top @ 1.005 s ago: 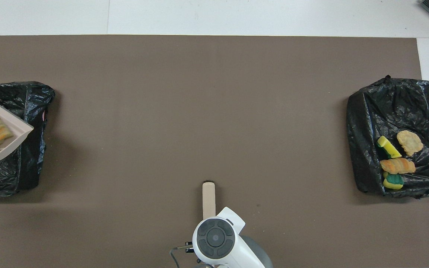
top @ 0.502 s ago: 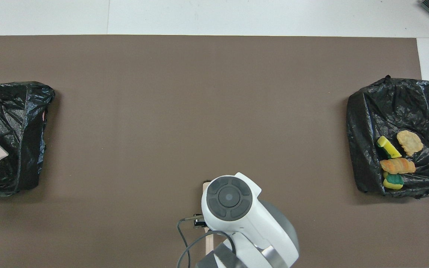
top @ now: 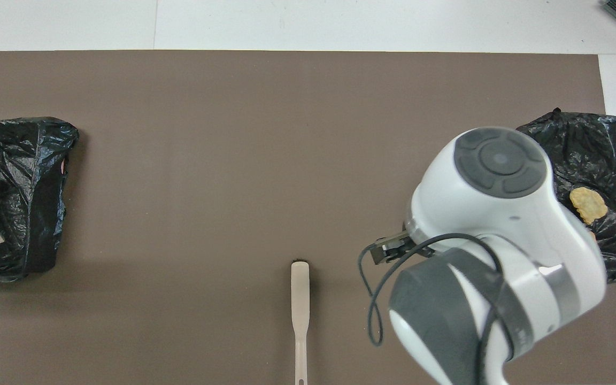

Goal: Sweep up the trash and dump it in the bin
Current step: 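Release the brush on the table and withdraw the right gripper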

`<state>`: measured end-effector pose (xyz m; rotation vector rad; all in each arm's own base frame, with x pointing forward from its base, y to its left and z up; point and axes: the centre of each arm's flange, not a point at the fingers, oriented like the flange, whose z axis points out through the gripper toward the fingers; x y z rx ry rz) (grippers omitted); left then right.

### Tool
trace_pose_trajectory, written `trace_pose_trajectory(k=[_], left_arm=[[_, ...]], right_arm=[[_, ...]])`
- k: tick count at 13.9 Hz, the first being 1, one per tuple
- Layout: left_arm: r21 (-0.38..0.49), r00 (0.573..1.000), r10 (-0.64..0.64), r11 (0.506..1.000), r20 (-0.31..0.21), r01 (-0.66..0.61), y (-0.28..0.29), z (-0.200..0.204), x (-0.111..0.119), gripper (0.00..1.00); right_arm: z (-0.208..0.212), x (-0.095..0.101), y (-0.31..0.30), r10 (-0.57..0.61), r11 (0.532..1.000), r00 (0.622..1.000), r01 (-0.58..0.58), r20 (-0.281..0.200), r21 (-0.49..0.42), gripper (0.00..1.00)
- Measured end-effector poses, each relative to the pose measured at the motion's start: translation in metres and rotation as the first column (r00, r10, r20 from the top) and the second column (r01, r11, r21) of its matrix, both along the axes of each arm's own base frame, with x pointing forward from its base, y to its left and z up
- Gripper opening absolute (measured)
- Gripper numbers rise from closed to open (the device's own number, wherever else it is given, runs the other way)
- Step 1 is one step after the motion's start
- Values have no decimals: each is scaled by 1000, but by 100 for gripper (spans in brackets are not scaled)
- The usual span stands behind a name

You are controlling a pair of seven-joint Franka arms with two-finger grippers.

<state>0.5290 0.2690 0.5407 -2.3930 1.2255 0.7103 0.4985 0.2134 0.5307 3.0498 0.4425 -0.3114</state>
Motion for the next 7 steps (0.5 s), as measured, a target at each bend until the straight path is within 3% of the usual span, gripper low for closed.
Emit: trace_pose_trajectory(k=[4, 7], left_arm=[[59, 999, -34, 998, -10, 35, -1, 4, 5, 32], [82, 999, -51, 995, -19, 52, -4, 6, 8, 32]], right_arm=[[23, 34, -91, -9, 1000, 999, 8, 43, 18, 100], [40, 44, -129, -77, 997, 994, 75, 79, 26, 100]])
